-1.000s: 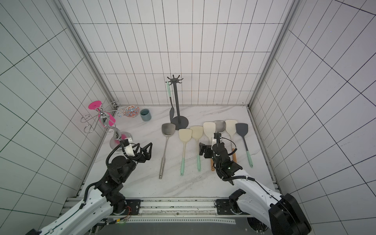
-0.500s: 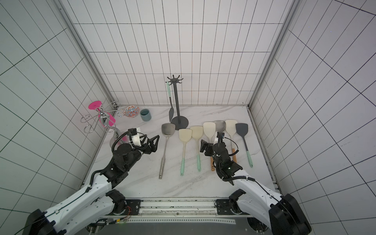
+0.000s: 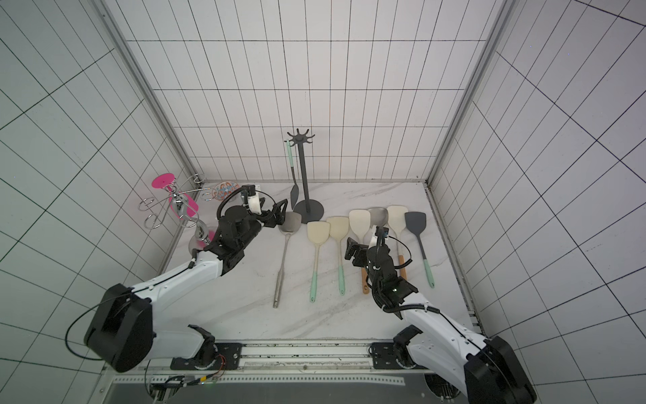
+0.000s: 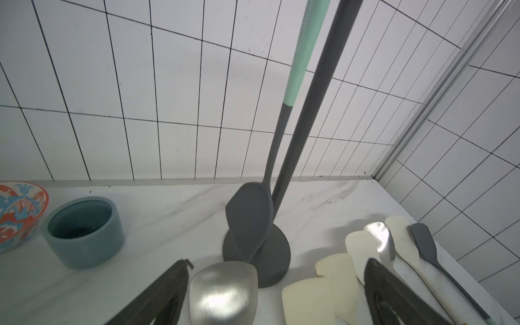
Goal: Take the spatula off the kitchen utensil rack
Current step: Take off the spatula from the rack.
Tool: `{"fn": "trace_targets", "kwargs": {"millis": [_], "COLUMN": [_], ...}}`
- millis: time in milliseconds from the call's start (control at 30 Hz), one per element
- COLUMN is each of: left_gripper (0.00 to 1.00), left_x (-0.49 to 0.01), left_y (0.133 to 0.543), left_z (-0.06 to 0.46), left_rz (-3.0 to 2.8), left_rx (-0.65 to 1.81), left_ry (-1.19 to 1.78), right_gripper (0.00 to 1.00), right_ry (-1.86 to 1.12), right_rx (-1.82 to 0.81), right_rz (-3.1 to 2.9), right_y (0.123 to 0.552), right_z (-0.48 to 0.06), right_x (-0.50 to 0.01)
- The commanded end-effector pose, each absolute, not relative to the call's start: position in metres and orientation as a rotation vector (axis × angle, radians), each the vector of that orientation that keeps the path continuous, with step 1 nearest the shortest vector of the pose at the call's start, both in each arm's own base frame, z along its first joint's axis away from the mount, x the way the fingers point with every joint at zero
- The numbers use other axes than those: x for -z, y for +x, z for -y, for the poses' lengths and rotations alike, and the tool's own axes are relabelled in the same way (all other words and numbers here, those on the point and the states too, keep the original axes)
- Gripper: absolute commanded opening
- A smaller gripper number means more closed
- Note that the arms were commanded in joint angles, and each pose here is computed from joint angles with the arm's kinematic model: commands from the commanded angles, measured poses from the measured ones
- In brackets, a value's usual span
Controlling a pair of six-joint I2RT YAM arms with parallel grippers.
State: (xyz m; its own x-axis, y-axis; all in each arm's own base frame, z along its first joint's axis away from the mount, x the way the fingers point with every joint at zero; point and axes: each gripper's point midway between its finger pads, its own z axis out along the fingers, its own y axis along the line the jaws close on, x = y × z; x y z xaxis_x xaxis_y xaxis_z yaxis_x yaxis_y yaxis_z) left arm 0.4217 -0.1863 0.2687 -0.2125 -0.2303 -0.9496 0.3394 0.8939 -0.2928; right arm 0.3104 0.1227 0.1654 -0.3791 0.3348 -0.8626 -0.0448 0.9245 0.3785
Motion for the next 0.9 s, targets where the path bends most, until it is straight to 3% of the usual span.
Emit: {"fn": "trace_targets", "kwargs": {"millis": [0,333,867], "left_gripper": [0.98,0.92,0.52], "left_x": [-0.295,-0.297,-0.290], "left_y": [0.446,0.493,0.557], "left_z": [0.189,0.222,0.246], "left_rz": [-1.581,-1.490,-1.481], "left_rx": [0.611,0.730,0.718], "left_ry": [0.126,0.291,0.323], "right_gripper": [0.99,0.99,0.99], "right_ry": [0.236,0.229,0.205], "right_rx": [-0.381,-0.374,-0.386], "right_rz": [-1.941,-1.928,-1.926], "right_y": [0.308,0.310,0.311], "right_z": [-0.115,-0.115,-0.119], "right_x": [-0.148,-0.149,-0.148]}}
